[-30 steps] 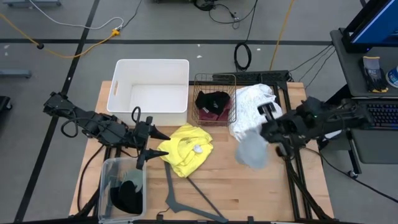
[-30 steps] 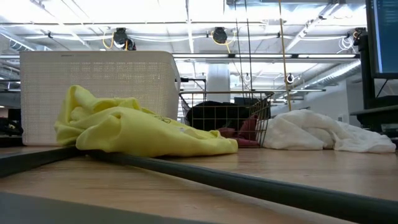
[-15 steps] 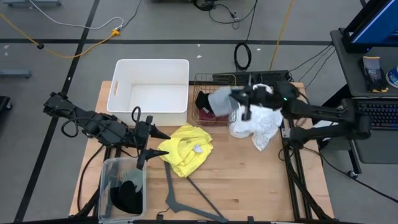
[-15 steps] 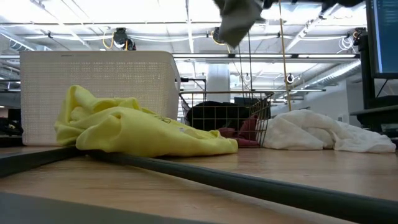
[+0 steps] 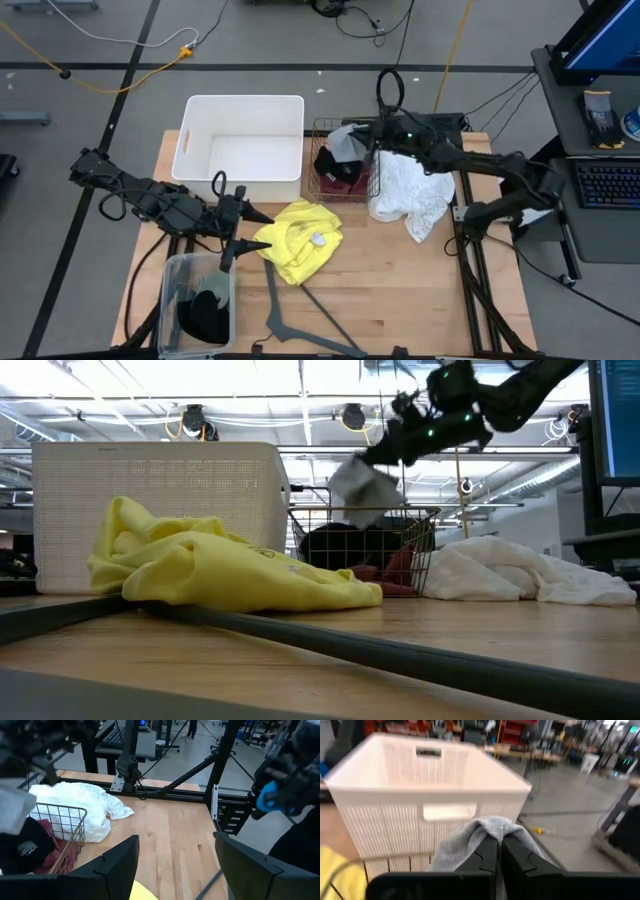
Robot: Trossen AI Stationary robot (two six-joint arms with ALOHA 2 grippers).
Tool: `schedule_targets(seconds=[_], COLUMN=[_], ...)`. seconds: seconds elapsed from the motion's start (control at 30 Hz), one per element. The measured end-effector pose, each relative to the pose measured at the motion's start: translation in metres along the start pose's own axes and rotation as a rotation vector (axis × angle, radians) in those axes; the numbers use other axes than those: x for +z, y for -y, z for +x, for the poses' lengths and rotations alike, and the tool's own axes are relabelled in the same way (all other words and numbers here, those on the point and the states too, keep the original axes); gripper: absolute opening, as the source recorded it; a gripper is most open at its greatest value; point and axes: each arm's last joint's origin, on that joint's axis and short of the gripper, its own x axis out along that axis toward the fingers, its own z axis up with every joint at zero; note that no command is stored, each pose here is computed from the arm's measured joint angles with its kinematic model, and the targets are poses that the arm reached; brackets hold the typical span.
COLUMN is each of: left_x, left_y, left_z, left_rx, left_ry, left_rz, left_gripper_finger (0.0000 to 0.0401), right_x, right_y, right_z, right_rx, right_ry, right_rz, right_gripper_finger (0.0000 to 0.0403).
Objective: Pick & Place Cloths
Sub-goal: Put the gray boxer into the wire basket
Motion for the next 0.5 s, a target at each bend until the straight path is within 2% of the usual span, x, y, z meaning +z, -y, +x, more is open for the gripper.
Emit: schedule_targets(seconds=[0.33,0.5], left_x=[0.000,0.000], left_y=[0.000,0.000], left_z=[0.000,0.000], left_rx=[0.000,0.000], left_ry=[-0.001,-0.001], left_rz=[0.001,0.002], left_gripper_finger=[0.0266,0.0266], right_x=[-0.031,-0.040], right_y=[-0.010,-0.022], right_z=[0.021,0.022], right_rx=[0.074,0.125], right_ry=[-0.112,-0.207], right_rz=[0.023,-0.033], right_gripper_finger=[0.0000,0.0000])
